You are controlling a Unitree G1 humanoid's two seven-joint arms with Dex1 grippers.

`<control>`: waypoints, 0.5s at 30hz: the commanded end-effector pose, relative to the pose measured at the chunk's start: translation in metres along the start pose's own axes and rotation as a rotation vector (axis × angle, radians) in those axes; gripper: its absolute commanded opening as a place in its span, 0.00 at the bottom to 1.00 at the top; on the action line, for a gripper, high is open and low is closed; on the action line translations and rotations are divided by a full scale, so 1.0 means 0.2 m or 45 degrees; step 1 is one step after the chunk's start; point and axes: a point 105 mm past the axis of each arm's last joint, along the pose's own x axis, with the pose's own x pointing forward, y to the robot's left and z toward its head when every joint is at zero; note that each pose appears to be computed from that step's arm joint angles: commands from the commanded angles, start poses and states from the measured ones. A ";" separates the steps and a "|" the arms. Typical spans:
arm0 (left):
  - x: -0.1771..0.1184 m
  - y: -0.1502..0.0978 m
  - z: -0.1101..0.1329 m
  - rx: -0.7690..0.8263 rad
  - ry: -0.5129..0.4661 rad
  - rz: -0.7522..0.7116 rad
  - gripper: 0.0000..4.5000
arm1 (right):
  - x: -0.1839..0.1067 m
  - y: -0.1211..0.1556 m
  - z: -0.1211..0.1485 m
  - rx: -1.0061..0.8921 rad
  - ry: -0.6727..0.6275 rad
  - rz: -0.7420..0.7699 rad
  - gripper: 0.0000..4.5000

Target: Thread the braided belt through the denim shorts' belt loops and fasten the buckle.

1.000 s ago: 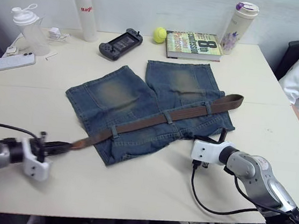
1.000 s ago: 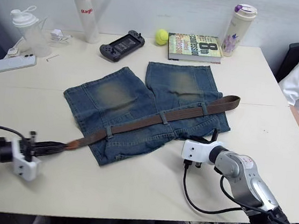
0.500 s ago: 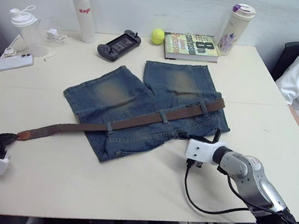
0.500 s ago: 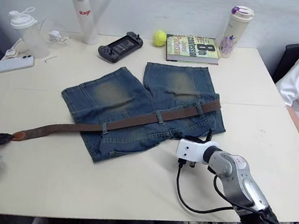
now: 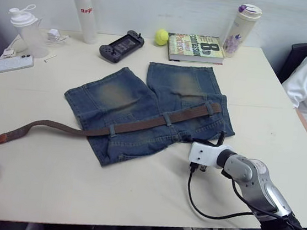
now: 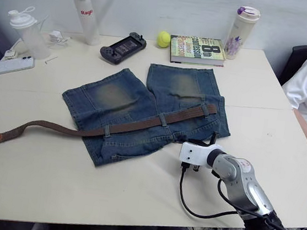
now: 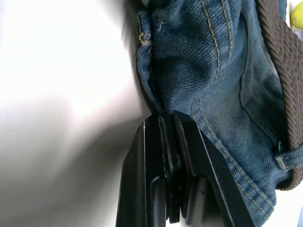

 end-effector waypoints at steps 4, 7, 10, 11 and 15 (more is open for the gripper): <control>0.07 0.29 0.19 -0.447 -0.353 0.060 0.77 | 0.00 -0.01 0.03 0.035 -0.042 0.011 0.00; 0.07 0.36 0.26 -0.564 -0.507 -0.043 0.77 | 0.00 0.00 0.04 0.108 -0.052 0.028 0.00; 0.03 0.43 0.35 -0.693 -0.725 -0.123 0.77 | -0.02 0.00 0.05 0.178 -0.081 0.065 0.00; 0.01 0.45 0.39 -0.730 -0.801 -0.139 0.77 | -0.03 0.00 0.06 0.197 -0.090 0.076 0.00; -0.11 0.52 0.74 -0.990 -1.215 -0.263 0.77 | -0.11 -0.05 0.12 0.345 -0.177 0.125 0.00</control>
